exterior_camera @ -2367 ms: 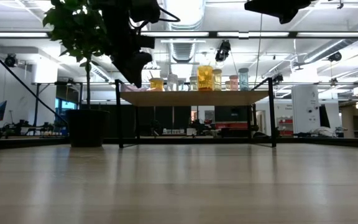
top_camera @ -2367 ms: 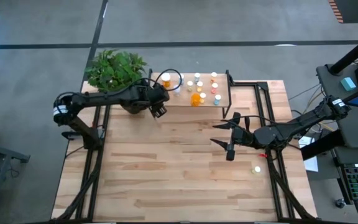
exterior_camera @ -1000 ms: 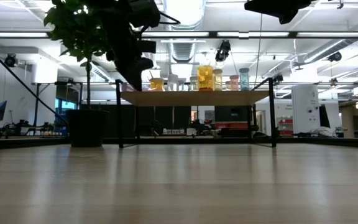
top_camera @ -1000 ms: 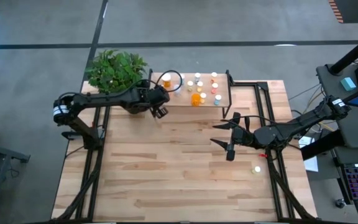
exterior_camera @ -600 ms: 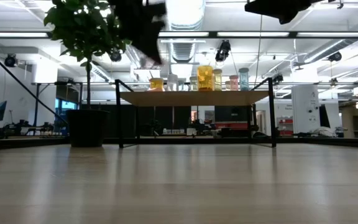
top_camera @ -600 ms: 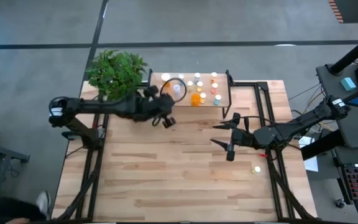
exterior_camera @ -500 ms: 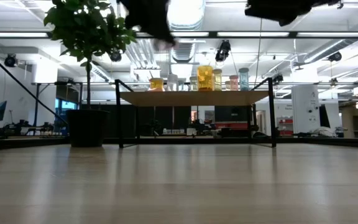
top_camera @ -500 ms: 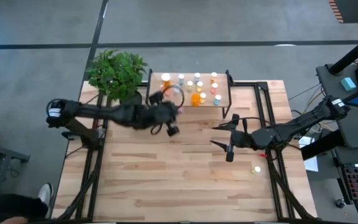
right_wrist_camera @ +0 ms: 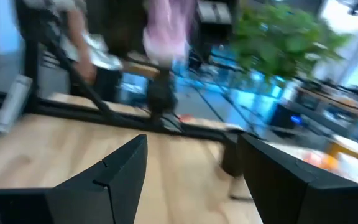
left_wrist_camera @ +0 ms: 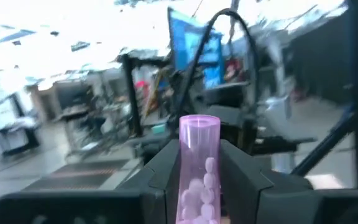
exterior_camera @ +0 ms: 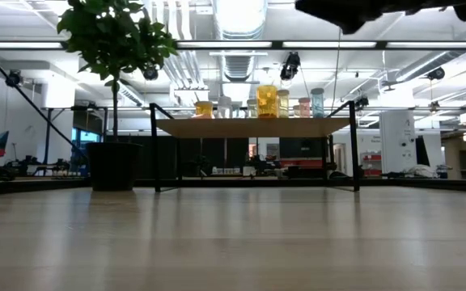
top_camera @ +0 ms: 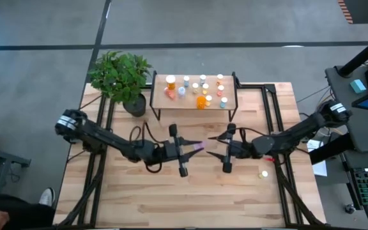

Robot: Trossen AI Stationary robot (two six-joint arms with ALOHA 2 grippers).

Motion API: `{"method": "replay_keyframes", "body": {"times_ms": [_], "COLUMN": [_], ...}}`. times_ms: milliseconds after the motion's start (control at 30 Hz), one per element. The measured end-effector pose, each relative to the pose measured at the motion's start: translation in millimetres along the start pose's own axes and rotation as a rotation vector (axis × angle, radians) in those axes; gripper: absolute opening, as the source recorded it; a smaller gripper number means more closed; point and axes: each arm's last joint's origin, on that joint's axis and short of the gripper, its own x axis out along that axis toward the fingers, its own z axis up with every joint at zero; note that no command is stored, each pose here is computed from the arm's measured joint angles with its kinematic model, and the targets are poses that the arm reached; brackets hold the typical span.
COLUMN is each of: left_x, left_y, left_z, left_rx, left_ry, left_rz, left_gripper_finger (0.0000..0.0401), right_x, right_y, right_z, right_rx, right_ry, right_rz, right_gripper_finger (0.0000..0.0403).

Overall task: Pick and place medicine bottles onto shelf by color
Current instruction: Adjust the pink pill bottle on the shelf

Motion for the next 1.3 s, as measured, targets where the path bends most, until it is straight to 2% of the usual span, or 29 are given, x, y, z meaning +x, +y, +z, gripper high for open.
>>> {"method": "replay_keyframes", "body": {"times_ms": [167,400,700,833,1133,1300], "left_x": [-0.3,8.5,13.8,13.3,13.3,13.3], "left_y": [-11.5,-25.0,-29.9,-29.3,-28.7,-28.8], "left_z": [-33.0,-58.6,-67.5,-67.1,-68.0,-68.3], "left_rx": [-0.045,-0.027,-0.020,-0.020,-0.018,-0.015], "left_ry": [-0.095,-0.165,-0.152,-0.152,-0.146,-0.143], "left_rz": [-0.035,-0.038,-0.036,-0.034,-0.031,-0.032], "left_gripper_finger": [0.0075,0.0076,0.0076,0.0076,0.0076,0.0076], "right_x": [7.3,10.3,10.0,10.0,10.0,10.0], "right_y": [7.0,8.7,10.0,9.9,9.9,9.9], "right_z": [4.3,4.7,6.4,6.5,6.4,6.1], "right_rx": [0.030,0.040,0.047,0.047,0.046,0.041], "right_ry": [-0.070,-0.070,-0.088,-0.090,-0.089,-0.085], "right_rz": [0.107,0.115,0.163,0.162,0.161,0.160], "right_gripper_finger": [0.0237,0.0237,0.0232,0.0205,0.0114,0.0085]}}
